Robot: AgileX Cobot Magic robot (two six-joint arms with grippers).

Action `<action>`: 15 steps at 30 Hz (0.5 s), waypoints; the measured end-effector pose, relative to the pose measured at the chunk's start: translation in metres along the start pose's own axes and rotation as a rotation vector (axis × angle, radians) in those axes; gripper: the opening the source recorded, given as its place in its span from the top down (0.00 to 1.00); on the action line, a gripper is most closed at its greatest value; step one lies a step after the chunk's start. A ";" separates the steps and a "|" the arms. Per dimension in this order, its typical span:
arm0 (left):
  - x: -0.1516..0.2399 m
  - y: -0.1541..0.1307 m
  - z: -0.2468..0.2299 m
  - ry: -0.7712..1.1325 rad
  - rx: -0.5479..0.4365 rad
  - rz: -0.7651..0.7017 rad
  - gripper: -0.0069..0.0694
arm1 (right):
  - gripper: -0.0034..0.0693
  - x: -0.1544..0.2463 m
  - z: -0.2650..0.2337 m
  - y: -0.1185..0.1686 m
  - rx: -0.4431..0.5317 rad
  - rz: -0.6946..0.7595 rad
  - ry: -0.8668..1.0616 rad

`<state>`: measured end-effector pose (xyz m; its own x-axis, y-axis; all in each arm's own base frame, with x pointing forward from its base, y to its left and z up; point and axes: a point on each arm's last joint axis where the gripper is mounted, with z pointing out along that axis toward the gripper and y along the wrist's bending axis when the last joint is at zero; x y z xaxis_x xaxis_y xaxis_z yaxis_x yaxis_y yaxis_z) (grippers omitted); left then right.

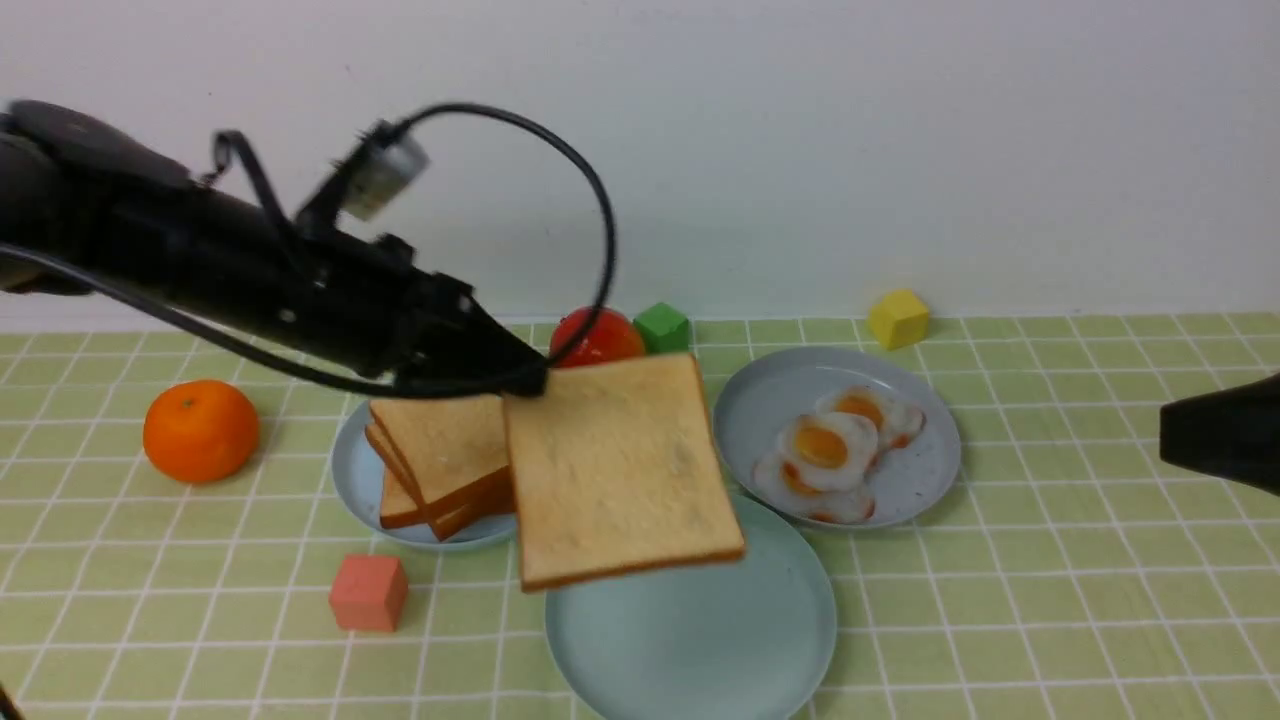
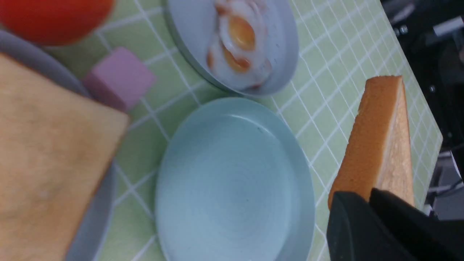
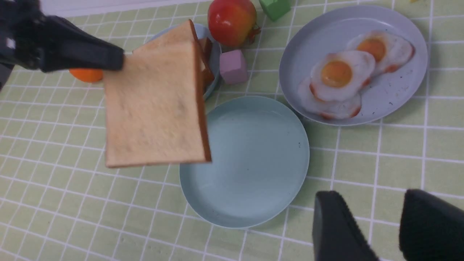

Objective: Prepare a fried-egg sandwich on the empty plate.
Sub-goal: Use the left arm to put a slice of bread into the empty plate in the middle

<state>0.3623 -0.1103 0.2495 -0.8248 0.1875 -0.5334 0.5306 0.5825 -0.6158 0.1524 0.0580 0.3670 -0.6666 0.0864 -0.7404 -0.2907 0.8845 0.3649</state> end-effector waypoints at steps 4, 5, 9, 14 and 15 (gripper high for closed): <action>0.006 0.007 0.041 0.042 -0.025 -0.003 0.87 | 0.56 0.000 0.000 0.000 0.000 0.000 0.000; 0.006 0.011 0.046 0.038 -0.042 -0.009 0.87 | 0.56 0.000 0.000 0.000 0.000 0.000 0.000; 0.010 0.023 0.066 0.029 -0.097 -0.029 0.87 | 0.56 0.000 0.000 0.000 0.000 0.000 0.002; 0.015 0.031 0.078 0.053 -0.100 -0.050 0.87 | 0.56 0.001 0.000 0.000 0.002 -0.002 0.007; 0.017 0.034 0.080 0.060 -0.101 -0.059 0.87 | 0.56 0.001 0.000 0.000 0.002 -0.003 0.007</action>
<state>0.3818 -0.1507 0.1735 -0.8660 0.1955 -0.4603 0.4607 0.6698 -0.5823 0.1521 0.0578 0.3665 -0.6703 0.0808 -0.7377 -0.2909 0.8859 0.3614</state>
